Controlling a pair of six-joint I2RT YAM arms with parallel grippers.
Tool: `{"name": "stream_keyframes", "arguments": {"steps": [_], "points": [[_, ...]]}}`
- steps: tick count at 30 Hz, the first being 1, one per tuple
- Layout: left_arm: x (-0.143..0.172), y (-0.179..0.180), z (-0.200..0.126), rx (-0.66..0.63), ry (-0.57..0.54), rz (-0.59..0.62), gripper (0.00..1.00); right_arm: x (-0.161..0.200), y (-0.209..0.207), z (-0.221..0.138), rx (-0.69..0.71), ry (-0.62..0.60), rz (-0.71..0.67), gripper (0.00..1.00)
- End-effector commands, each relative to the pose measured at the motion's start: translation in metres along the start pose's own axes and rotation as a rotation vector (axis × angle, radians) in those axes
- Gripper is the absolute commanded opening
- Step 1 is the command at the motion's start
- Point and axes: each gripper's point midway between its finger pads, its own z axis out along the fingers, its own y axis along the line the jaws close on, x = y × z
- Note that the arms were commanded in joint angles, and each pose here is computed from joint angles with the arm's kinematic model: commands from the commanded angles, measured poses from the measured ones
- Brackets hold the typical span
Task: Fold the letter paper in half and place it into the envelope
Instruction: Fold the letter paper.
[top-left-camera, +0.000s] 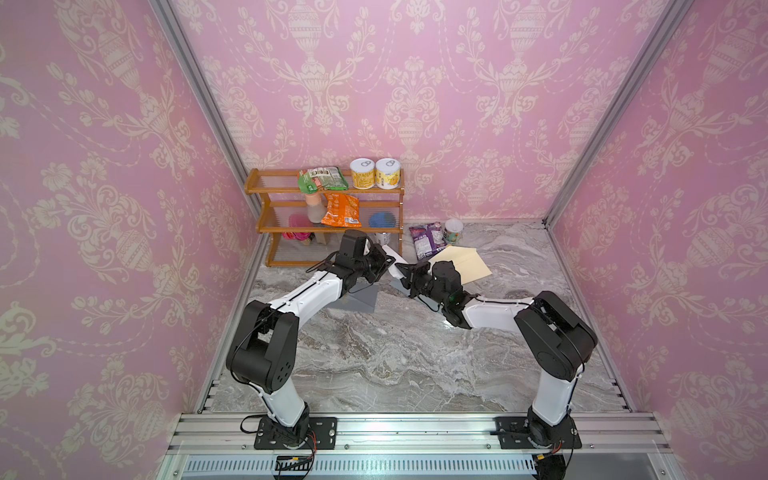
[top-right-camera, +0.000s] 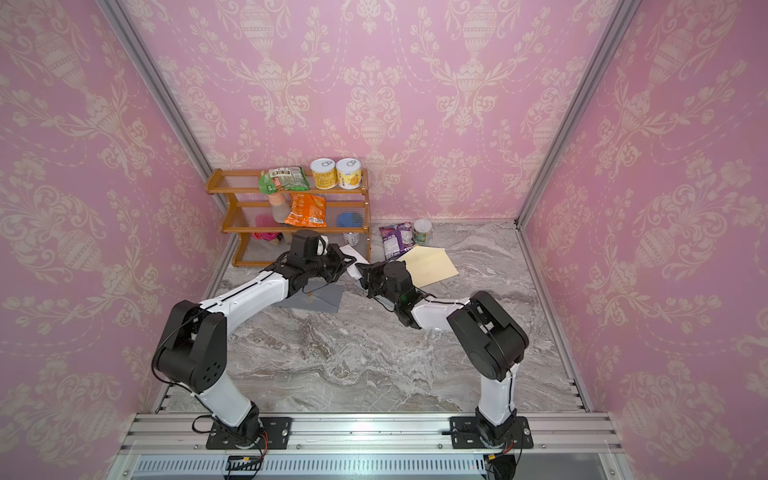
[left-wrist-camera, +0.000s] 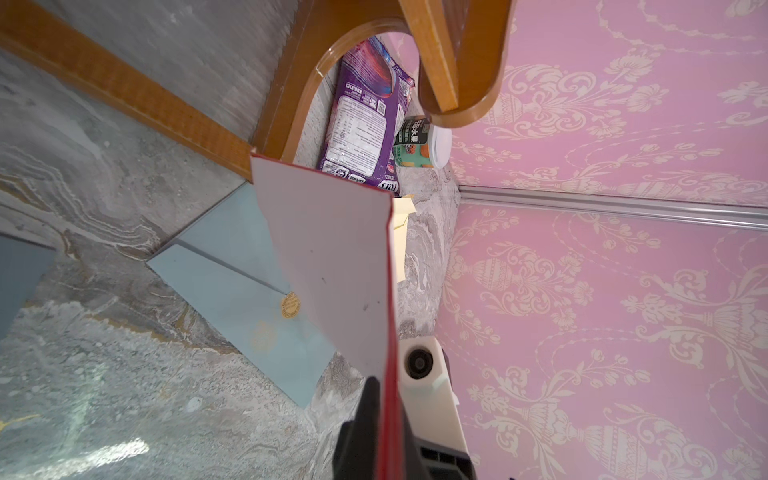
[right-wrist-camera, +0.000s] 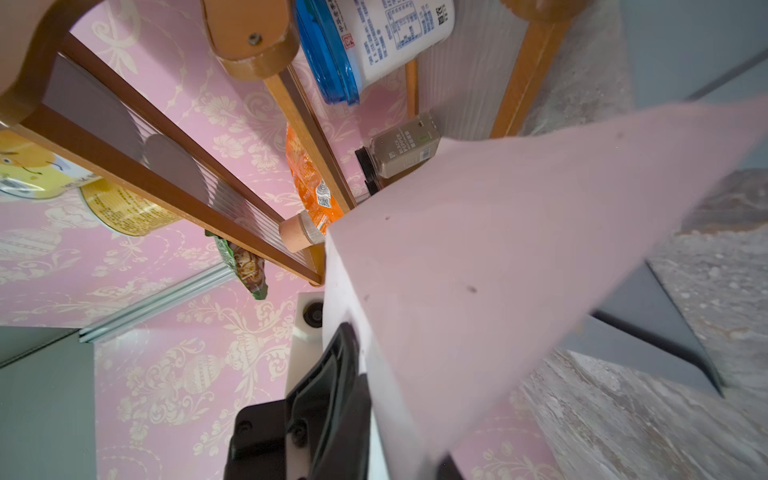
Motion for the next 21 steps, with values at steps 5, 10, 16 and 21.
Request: {"name": "stream_keyframes", "arguments": {"steps": [5,10,16,21], "points": [[-0.011,-0.019,0.003,0.041,-0.014,0.005,0.00,0.009,0.004,-0.004,-0.023,0.012,0.009,0.00],[-0.007,-0.019,-0.006,0.005,0.008,0.057,0.00,0.009,0.006,-0.005,-0.027,0.031,-0.024,0.59],[0.000,-0.001,-0.033,-0.138,0.040,0.140,0.00,0.019,0.001,-0.012,0.106,0.142,-0.174,1.00],[0.006,0.009,-0.053,-0.201,0.064,0.170,0.00,0.013,-0.020,-0.043,0.297,0.139,-0.347,1.00]]}}
